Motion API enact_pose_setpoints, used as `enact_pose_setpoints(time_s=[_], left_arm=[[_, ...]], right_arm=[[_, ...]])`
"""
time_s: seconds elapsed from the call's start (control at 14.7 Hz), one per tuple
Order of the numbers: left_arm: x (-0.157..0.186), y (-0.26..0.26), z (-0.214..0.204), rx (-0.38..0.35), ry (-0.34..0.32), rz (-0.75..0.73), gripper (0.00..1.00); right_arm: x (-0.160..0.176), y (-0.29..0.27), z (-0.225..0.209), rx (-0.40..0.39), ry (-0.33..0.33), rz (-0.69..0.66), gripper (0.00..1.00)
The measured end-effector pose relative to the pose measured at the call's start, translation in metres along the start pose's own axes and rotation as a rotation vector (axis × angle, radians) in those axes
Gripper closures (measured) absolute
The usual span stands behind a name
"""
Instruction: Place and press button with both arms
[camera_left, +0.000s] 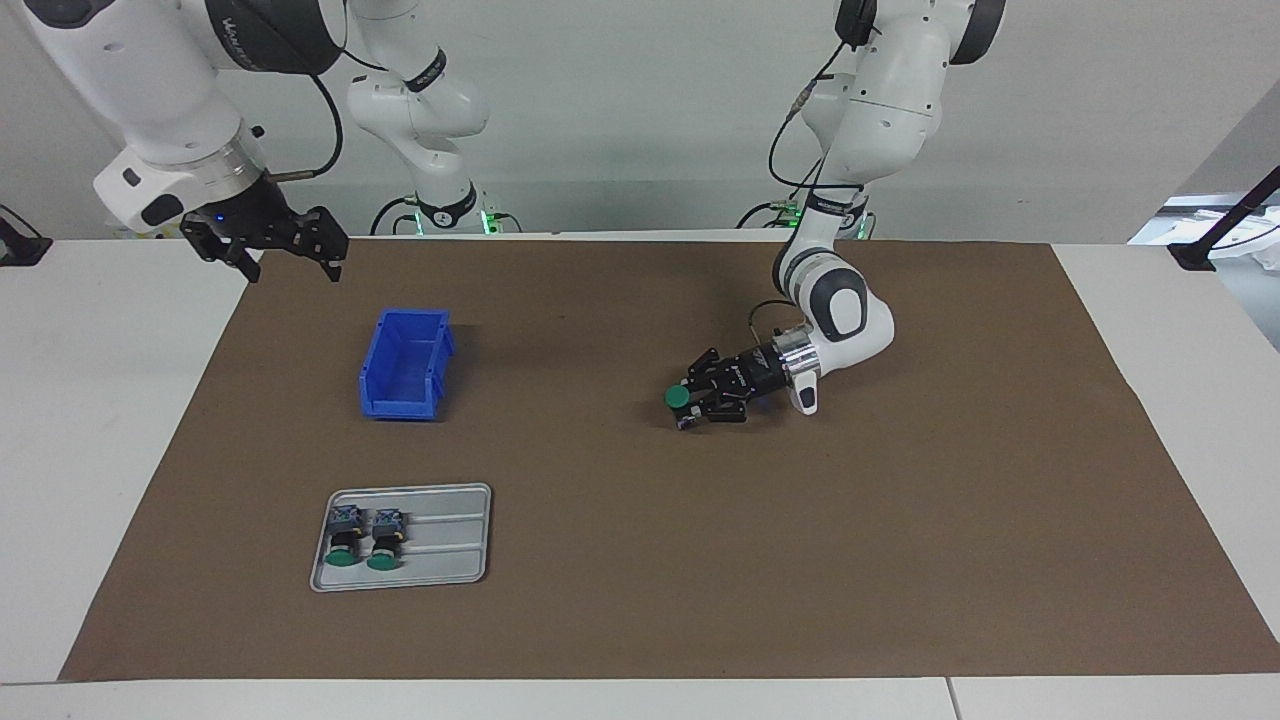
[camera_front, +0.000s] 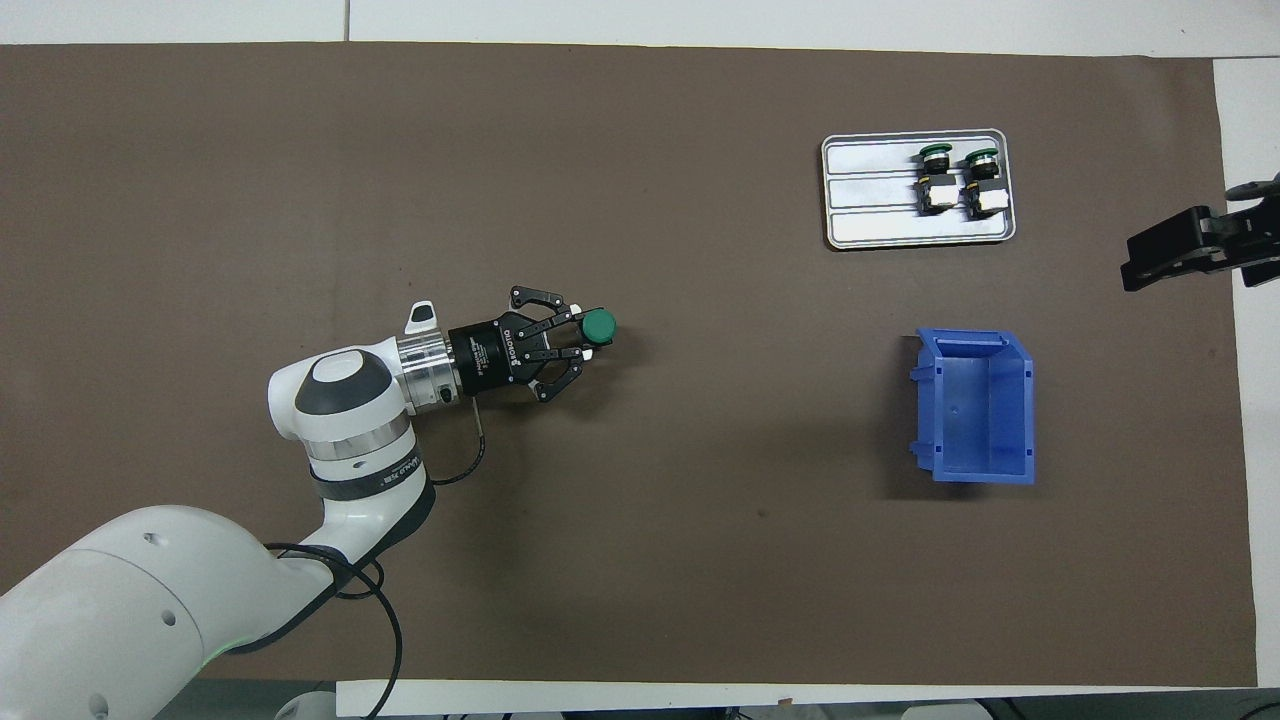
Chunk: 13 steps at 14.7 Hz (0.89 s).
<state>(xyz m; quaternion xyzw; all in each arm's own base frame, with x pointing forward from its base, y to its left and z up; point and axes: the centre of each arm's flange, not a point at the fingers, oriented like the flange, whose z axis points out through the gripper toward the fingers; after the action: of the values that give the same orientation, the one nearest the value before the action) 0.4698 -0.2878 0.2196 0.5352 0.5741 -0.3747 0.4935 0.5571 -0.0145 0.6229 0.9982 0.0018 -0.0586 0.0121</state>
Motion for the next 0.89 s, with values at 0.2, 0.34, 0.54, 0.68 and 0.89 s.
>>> enact_pose_setpoints(time_s=[0.2,0.34,0.54,0.68,0.89], left_arm=[[0.0001,-0.0027,0.0027,0.006,0.004,0.001,0.67],[0.0002,-0.0038,0.0038,0.007,0.008,0.001,0.67],[0.0008,-0.0034,0.0031,0.005,0.01,0.0,0.67],[0.0013,-0.0031,0.0025,0.003,0.01,0.0,0.67],[0.0015,-0.0032,0.0023,0.003,0.01,-0.001,0.67]], right_arm=[[0.0,0.0,0.0,0.0,0.0,0.0,0.01],[0.0,0.0,0.0,0.0,0.0,0.0,0.01],[0.0,0.0,0.0,0.0,0.0,0.0,0.01],[0.0,0.0,0.0,0.0,0.0,0.0,0.01],[0.0,0.0,0.0,0.0,0.0,0.0,0.01]])
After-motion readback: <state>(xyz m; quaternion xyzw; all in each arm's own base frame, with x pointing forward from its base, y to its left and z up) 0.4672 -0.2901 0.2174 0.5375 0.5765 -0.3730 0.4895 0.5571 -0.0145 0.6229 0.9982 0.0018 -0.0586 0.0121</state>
